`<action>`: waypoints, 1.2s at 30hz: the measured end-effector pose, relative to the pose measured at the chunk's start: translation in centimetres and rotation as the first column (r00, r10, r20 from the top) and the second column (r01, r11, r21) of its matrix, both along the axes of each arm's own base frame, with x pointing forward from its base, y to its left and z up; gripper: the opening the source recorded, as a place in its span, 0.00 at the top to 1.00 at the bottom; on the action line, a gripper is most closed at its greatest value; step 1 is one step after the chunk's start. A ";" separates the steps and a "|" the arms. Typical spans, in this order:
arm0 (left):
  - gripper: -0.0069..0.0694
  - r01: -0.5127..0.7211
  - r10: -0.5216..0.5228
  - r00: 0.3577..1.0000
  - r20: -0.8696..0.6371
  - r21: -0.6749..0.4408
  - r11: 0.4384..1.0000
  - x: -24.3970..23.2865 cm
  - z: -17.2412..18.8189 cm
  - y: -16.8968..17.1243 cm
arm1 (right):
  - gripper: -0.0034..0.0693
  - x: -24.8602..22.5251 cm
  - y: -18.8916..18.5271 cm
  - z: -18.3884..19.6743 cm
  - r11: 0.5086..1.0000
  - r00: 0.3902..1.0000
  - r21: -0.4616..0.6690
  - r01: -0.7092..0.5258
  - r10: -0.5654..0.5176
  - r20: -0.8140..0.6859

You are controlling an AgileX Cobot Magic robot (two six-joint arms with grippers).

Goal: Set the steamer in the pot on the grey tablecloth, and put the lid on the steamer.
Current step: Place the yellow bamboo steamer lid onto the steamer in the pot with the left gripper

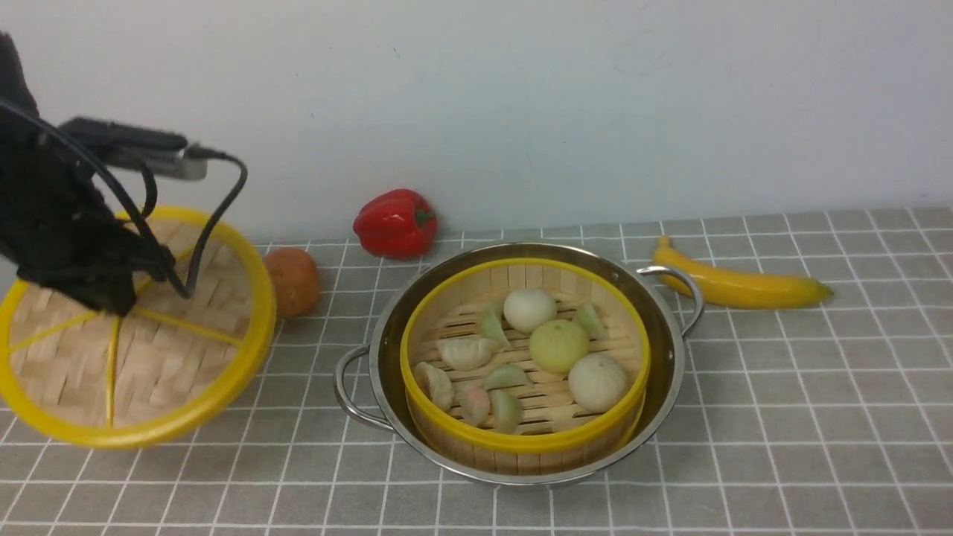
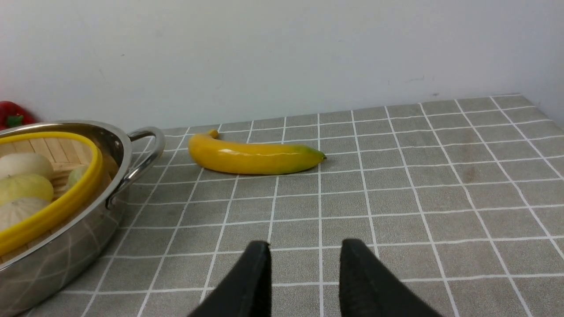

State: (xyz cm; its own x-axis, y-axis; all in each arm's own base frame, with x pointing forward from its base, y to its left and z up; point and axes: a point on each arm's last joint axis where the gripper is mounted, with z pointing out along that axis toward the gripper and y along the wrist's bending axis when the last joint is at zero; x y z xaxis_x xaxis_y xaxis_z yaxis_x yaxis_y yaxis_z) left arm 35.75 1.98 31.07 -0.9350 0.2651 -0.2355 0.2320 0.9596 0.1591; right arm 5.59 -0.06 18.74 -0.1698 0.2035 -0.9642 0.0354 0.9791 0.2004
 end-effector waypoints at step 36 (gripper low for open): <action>0.76 0.819 -0.827 0.554 0.100 0.113 0.562 -0.7 2.3 -25.2 | 0.62 0.0 0.0 0.0 1.000 1.000 0.000 0.000 0.000 0.000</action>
State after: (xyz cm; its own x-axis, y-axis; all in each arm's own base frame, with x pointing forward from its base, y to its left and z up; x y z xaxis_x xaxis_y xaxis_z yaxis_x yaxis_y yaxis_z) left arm 35.06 -23.20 33.33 -0.2653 0.9175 -0.2962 0.8907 0.3509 0.2891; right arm 5.59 -0.06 18.74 -0.1698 0.2035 -0.9642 0.0354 0.9791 0.2004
